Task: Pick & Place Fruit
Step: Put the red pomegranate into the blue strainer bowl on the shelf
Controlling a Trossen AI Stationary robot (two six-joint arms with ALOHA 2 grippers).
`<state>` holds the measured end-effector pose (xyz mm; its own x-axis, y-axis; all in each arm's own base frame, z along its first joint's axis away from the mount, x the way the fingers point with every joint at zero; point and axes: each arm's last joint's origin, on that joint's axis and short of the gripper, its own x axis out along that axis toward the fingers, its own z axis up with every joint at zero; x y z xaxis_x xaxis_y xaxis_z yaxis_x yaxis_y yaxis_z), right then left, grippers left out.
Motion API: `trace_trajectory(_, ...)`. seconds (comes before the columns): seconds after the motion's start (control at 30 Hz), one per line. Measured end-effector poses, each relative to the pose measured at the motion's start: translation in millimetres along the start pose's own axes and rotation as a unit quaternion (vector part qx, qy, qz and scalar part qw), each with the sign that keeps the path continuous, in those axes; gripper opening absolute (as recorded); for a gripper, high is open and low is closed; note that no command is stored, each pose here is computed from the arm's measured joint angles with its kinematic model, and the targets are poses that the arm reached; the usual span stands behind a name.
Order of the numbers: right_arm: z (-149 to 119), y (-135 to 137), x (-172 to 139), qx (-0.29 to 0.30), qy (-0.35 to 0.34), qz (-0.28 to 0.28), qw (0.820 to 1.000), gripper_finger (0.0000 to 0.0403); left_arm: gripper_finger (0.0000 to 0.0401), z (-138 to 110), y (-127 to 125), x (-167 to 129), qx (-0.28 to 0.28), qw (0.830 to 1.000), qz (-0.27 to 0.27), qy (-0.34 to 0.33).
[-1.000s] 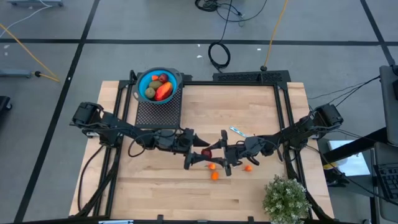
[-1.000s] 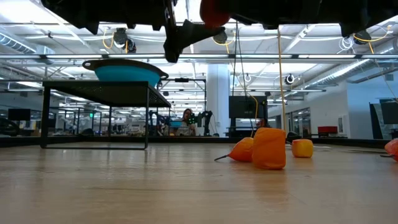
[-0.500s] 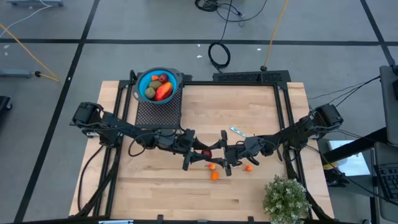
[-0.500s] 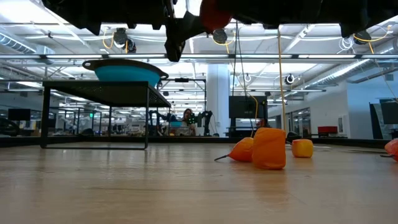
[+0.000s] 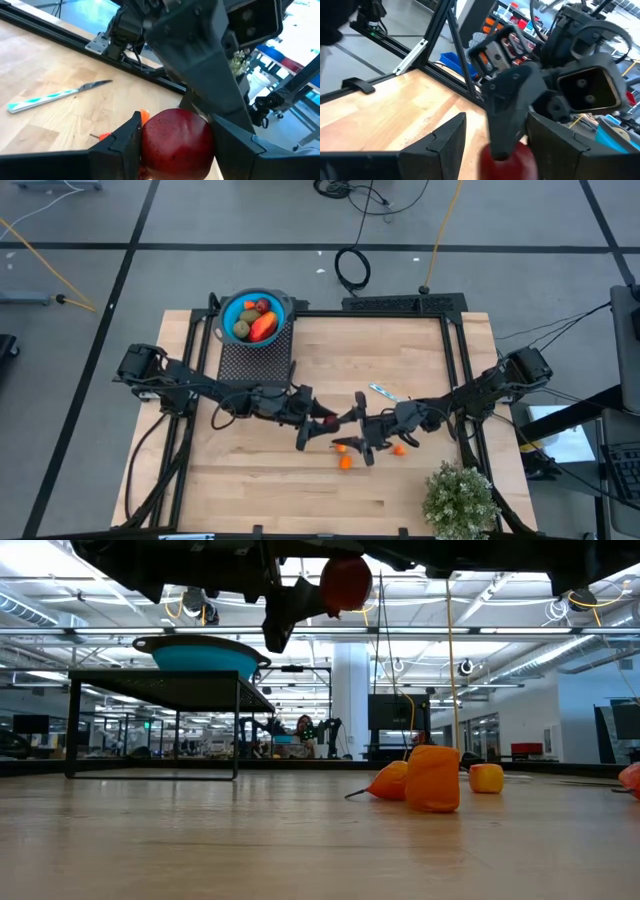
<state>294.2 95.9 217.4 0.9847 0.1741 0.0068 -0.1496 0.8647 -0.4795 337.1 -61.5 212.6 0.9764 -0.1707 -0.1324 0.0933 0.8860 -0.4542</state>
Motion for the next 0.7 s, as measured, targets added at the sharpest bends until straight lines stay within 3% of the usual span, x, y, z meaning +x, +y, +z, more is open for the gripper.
trace_trajectory(0.7, -4.9, 5.1, -1.0, -0.011, 0.042, -0.007, 0.999, 0.0213, 0.0193, -2.3, 6.9, -0.2, -0.013, 1.0, 0.016, 0.023)
